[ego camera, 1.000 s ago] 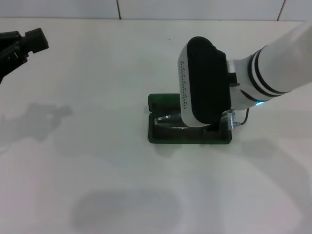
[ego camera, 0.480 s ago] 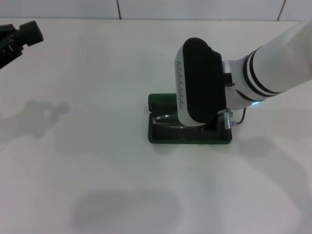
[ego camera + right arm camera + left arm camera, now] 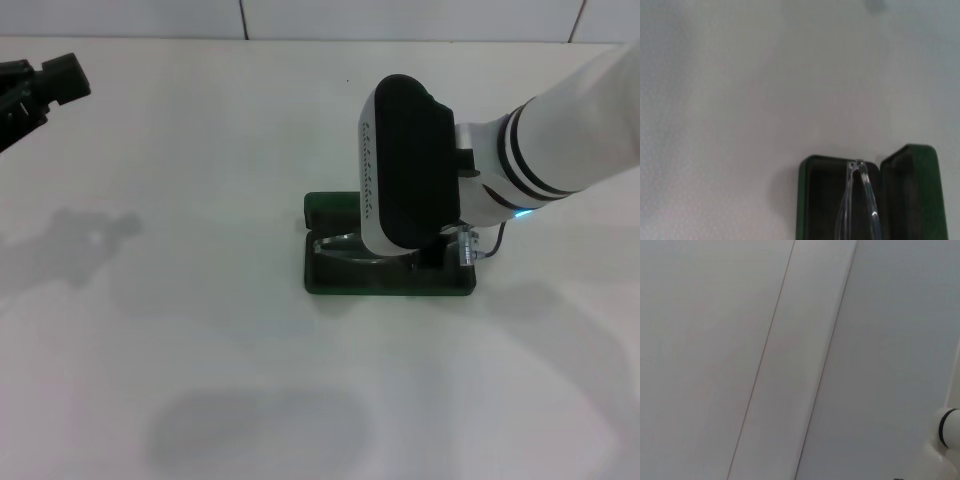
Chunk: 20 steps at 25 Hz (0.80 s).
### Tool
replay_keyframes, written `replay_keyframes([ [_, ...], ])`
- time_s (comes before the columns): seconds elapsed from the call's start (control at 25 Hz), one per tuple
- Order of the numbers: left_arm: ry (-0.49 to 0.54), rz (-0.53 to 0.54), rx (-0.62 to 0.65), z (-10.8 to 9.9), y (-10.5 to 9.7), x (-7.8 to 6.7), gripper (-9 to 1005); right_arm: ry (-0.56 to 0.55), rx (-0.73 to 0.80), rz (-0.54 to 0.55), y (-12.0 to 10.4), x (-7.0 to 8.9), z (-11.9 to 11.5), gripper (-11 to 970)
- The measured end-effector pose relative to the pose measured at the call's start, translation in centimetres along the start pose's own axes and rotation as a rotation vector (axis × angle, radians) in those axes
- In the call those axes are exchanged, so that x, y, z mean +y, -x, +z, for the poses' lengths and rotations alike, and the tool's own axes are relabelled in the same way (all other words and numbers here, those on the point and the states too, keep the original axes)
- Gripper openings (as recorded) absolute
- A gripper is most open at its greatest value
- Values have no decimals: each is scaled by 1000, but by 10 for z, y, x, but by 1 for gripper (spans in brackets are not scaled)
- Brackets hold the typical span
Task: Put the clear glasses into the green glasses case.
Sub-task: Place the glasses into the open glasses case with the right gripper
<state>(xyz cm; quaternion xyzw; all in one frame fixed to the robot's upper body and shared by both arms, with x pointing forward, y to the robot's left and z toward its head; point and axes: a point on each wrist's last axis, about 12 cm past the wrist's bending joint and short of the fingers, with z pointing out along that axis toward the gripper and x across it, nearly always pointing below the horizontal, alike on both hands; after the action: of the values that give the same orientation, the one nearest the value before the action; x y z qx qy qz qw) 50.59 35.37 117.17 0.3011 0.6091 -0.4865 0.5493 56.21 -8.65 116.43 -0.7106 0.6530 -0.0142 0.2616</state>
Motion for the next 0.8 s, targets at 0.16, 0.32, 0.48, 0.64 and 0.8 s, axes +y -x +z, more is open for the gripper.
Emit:
replay_keyframes([
  [0.16,1,0,0,0,0,0,49,-10,26,2,-1,1,1,67],
  [0.32,2,0,0,-1,0,0,49,-14,33,4,-2,1,1,67],
  [0.48,2,1,1,-1,0,0,49,-15,33,7,-2,1,2,67],
  [0.64,1,1,0,-1,0,0,50,-16,33,7,-3,1,2,67],
  [0.8,1,0,0,-1,0,0,50,-15,35,7,-3,1,2,67],
])
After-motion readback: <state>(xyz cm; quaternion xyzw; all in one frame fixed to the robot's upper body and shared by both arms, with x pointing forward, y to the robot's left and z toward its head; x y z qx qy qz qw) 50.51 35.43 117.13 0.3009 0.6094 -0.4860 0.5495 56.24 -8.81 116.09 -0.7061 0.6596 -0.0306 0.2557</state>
